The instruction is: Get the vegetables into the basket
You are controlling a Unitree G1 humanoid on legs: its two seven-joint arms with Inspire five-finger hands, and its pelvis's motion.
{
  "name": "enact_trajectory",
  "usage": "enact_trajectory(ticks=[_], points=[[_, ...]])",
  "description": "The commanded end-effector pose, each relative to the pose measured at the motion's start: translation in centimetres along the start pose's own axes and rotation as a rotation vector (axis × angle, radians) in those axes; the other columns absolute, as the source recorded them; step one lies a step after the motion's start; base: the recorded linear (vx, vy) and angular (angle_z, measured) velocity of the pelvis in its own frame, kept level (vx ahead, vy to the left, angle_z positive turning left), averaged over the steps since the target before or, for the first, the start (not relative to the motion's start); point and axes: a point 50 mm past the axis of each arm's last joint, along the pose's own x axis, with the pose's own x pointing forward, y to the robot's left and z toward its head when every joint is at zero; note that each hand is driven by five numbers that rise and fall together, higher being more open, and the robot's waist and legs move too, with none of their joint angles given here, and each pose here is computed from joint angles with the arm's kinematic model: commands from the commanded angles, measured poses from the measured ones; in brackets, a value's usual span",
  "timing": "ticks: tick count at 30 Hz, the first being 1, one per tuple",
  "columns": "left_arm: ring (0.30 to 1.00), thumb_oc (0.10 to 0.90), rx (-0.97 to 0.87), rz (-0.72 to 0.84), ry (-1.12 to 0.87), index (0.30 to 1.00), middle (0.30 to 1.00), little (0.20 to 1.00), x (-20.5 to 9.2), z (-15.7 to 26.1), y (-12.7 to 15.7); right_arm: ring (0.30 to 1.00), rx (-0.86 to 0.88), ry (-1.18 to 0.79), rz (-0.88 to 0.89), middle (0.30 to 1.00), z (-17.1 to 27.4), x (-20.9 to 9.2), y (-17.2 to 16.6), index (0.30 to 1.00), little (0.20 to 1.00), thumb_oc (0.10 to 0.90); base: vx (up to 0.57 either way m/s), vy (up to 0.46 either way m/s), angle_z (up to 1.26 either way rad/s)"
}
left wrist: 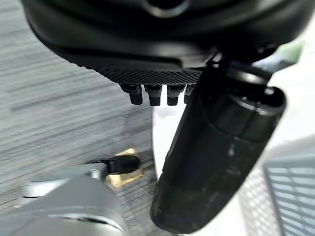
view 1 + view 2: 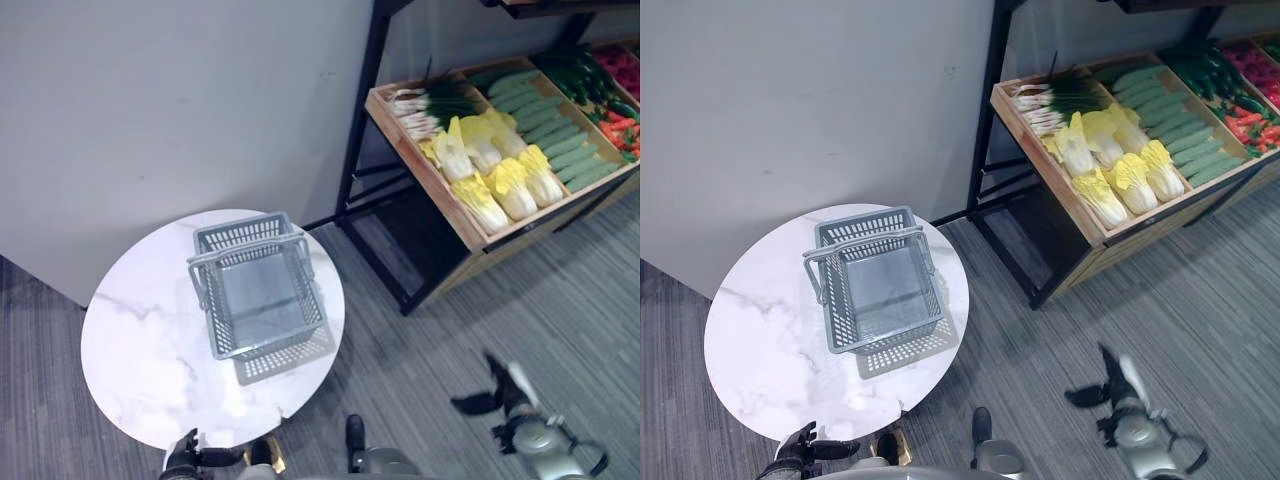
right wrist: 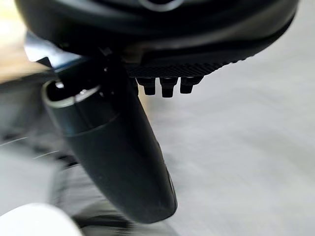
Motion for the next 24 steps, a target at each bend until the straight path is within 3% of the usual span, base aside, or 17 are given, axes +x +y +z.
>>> enact_trajectory(ticks=[1,4,5,12,19,24], points=[[1.000,0.900,0.070,0.074,0.011,1.000,1.000,1.000,0.3,-0.1,0.4,1.000,-0.169,-0.470,-0.167,1.000,9.4,1.6,-4.2,1.000,1.000,0.900,-0.02,-0.048,0.05],[1.000,0.900,0.085,0.073,0.037,1.000,1.000,1.000,0.2,-0.5,0.3,1.000,-0.200,-0.575,-0.174,1.000,11.6,1.2,-4.6,1.000,1.000,0.900,0.01,-0.030,0.05],[1.000,0.900,0.101,0.076,0.052,1.000,1.000,1.000,0.2,-0.7,0.4,1.000,-0.238,-0.715,-0.182,1.000,14.6,0.6,-4.8,1.000,1.000,0.900,0.02,-0.009,0.08],[1.000,0.900,0.135,0.084,0.047,1.000,1.000,1.000,0.2,-0.8,0.3,1.000,-0.206,-1.052,-0.116,1.000,23.9,0.2,-3.4,1.000,1.000,0.900,0.01,-0.008,0.13],[1.000,0.900,0.126,0.086,0.002,1.000,1.000,1.000,0.3,0.2,-0.4,1.000,-0.150,-1.164,-0.089,1.000,31.5,1.7,-2.1,1.000,1.000,0.900,-0.04,-0.018,0.12],[1.000,0.900,0.088,0.082,-0.084,1.000,1.000,1.000,0.6,2.4,-0.9,1.000,-0.183,-1.077,-0.124,1.000,34.4,4.3,-2.3,1.000,1.000,0.900,-0.04,-0.022,0.26]])
